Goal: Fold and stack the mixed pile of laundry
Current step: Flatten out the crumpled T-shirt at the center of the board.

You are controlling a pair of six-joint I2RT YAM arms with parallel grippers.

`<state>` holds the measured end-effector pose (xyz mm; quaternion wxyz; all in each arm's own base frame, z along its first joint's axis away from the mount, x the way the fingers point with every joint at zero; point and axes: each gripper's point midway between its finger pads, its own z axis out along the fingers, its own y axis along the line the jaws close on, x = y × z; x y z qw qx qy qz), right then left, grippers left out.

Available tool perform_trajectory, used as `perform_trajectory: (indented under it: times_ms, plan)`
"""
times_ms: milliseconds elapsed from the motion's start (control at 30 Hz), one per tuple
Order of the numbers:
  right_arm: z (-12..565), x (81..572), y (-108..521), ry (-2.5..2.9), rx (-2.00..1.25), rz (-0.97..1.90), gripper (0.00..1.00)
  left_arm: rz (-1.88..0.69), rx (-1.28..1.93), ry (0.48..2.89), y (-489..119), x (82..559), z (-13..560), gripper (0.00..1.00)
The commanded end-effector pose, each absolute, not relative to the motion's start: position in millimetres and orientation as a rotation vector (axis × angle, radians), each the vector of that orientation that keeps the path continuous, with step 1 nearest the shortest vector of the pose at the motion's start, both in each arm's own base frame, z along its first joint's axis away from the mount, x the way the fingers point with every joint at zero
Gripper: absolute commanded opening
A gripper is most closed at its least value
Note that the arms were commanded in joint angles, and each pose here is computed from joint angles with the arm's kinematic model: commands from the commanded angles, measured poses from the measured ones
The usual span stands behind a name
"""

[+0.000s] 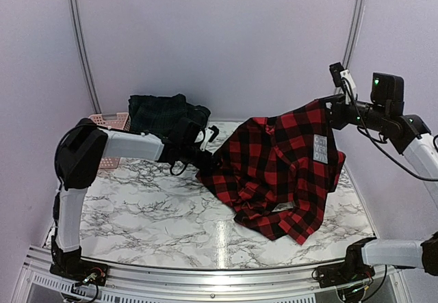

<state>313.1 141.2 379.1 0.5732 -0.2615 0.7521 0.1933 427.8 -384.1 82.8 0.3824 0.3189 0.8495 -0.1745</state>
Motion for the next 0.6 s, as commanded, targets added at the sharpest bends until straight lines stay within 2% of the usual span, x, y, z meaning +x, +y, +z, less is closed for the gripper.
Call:
perform_trajectory:
  times_ms: [0,33,133,233,333,433,567]
  plan:
    - [395.3,304.8,134.2,1.743,-0.605,0.406,0.0,-0.595,0.798,2.168,-416.7,440.2,81.6,0.91]
    - [395.2,305.2,133.7,1.743,-0.601,0.405,0.0,-0.621,0.797,2.169,-421.8,443.2,79.2,0.82]
    - [392.5,309.2,133.9,1.748,-0.596,0.404,0.0,-0.729,0.801,2.161,-429.9,449.5,80.4,0.38]
    - [389.6,319.6,135.1,1.753,-0.59,0.4,0.0,-0.799,0.792,2.114,-418.6,453.5,105.3,0.0]
    - [396.0,335.4,136.9,1.729,-0.564,0.401,0.0,-0.766,0.732,2.056,-384.5,460.7,148.0,0.0]
    - [410.8,350.8,145.0,1.681,-0.548,0.446,0.0,-0.605,0.692,1.979,-343.0,457.5,195.4,0.0]
    - [431.8,361.9,164.5,1.596,-0.577,0.573,0.0,-0.389,0.752,1.917,-304.4,427.1,230.4,0.0]
